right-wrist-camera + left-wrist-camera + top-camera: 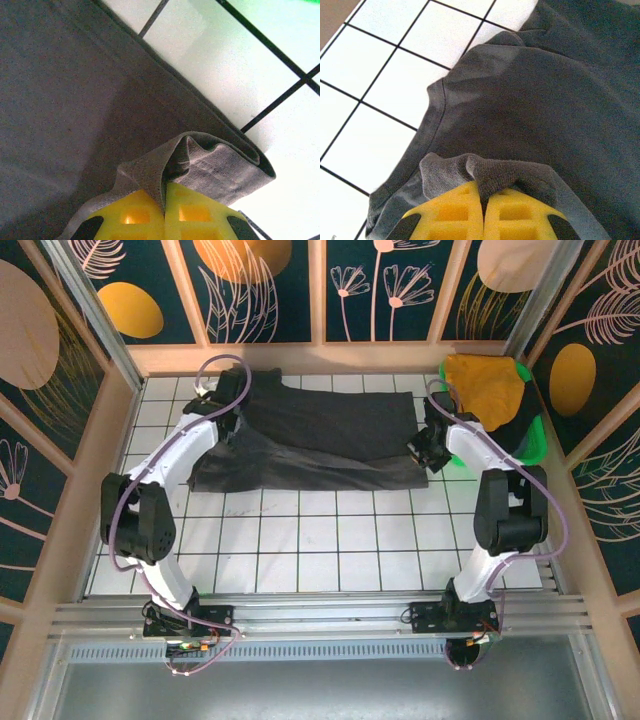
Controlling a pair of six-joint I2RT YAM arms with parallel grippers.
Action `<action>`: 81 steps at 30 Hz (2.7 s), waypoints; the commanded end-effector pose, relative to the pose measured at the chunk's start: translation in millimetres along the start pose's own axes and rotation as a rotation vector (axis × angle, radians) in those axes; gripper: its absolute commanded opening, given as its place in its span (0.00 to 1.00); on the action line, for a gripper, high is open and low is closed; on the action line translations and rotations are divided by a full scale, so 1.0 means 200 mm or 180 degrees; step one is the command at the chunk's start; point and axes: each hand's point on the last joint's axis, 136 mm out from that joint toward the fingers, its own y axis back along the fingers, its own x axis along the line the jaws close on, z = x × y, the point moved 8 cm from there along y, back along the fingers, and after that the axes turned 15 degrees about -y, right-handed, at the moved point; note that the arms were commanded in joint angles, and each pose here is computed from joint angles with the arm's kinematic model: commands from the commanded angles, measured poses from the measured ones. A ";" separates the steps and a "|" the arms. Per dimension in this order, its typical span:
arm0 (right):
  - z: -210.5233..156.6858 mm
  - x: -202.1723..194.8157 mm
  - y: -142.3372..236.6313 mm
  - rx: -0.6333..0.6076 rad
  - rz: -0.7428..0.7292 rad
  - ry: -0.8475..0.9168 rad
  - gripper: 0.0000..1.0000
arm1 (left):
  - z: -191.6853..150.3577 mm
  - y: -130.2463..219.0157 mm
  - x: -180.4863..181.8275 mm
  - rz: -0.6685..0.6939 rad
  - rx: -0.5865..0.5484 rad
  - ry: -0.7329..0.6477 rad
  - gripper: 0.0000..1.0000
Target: Fold and stack the t-shirts
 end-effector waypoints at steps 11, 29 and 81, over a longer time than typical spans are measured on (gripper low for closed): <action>0.11 0.14 -0.07 -0.0157 0.0043 -0.0087 0.00 | -0.01 -0.10 0.10 0.0383 0.0011 -0.0071 0.00; 0.20 0.27 0.06 -0.0284 0.0508 0.0710 0.75 | -0.09 -0.18 0.20 -0.0023 0.0437 0.0295 0.68; -0.54 0.09 0.14 0.1157 0.1161 0.1633 0.47 | -0.70 -0.02 0.25 -0.1015 0.1588 0.2218 0.58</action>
